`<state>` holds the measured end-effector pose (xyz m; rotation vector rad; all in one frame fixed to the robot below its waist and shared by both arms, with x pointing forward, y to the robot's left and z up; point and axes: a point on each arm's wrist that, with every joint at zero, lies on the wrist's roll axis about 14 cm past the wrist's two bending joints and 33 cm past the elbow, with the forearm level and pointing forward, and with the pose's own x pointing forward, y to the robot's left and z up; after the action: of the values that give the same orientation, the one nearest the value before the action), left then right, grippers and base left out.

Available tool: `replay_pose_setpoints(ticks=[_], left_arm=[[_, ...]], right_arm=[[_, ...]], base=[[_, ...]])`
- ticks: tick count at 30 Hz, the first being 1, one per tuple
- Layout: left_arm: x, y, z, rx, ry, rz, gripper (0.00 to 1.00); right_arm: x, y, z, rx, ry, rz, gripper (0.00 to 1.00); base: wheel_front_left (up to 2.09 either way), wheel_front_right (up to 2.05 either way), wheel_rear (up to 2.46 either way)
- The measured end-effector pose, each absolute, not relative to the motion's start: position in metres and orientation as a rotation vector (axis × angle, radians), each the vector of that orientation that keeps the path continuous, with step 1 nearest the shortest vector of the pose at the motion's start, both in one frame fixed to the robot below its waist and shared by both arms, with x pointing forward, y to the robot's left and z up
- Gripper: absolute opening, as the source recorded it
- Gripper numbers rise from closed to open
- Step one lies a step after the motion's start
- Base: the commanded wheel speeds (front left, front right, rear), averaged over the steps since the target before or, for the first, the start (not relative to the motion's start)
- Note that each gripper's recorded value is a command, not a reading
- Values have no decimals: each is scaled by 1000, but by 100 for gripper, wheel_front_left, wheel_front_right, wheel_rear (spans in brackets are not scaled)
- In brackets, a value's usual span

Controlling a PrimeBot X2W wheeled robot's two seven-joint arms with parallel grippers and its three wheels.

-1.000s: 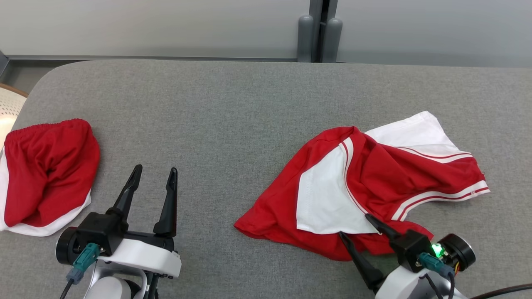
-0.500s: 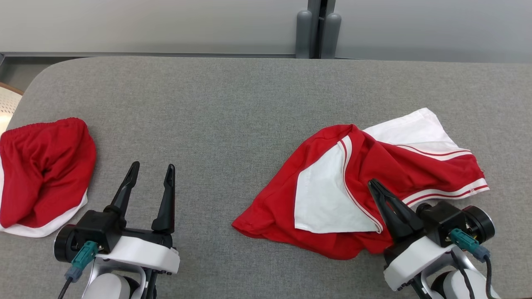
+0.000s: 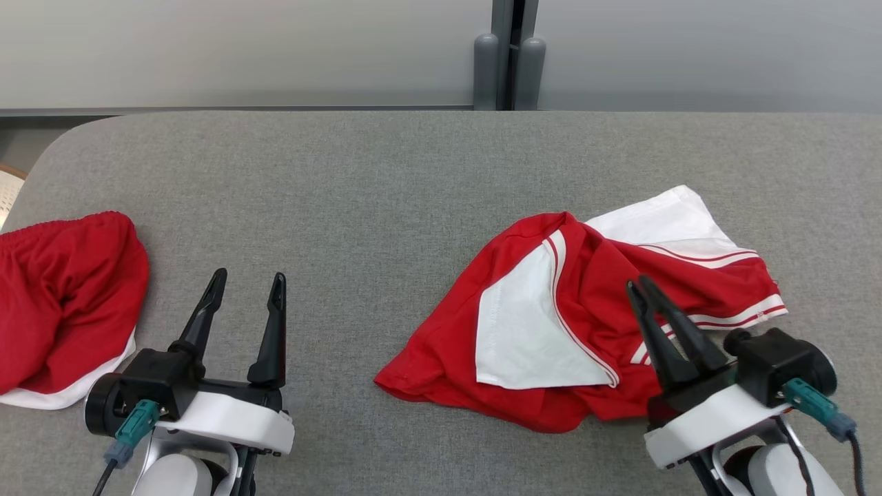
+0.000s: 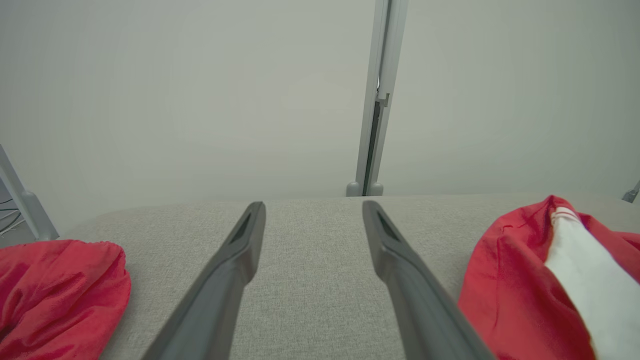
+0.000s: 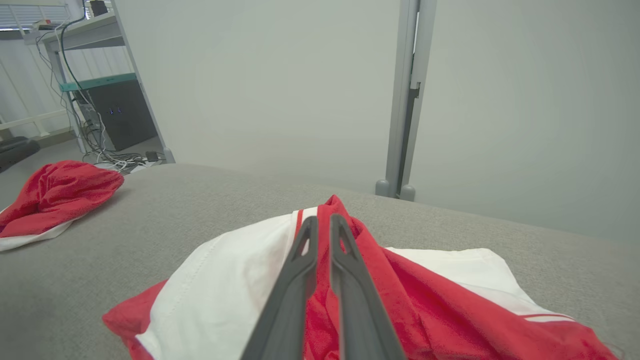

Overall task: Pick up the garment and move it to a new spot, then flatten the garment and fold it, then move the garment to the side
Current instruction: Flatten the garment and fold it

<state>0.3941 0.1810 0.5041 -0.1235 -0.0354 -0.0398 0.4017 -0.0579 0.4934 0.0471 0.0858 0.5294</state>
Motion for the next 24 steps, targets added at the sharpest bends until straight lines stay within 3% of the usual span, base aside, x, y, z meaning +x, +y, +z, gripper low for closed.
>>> replay_pose_setpoints(ticks=[1,13,24], left_arm=[[394,181,505,-122,-37,-41,100],[383,175,515,-121,-53,-68,100],[361,175,519,-110,-50,-78,100]], right_arm=[[403,-61,498,61,67,512,100],[404,-152,532,75,-50,226,100],[362,-166,525,80,25,174,100]], base=[[0,0,0],[0,0,0],[0,0,0]])
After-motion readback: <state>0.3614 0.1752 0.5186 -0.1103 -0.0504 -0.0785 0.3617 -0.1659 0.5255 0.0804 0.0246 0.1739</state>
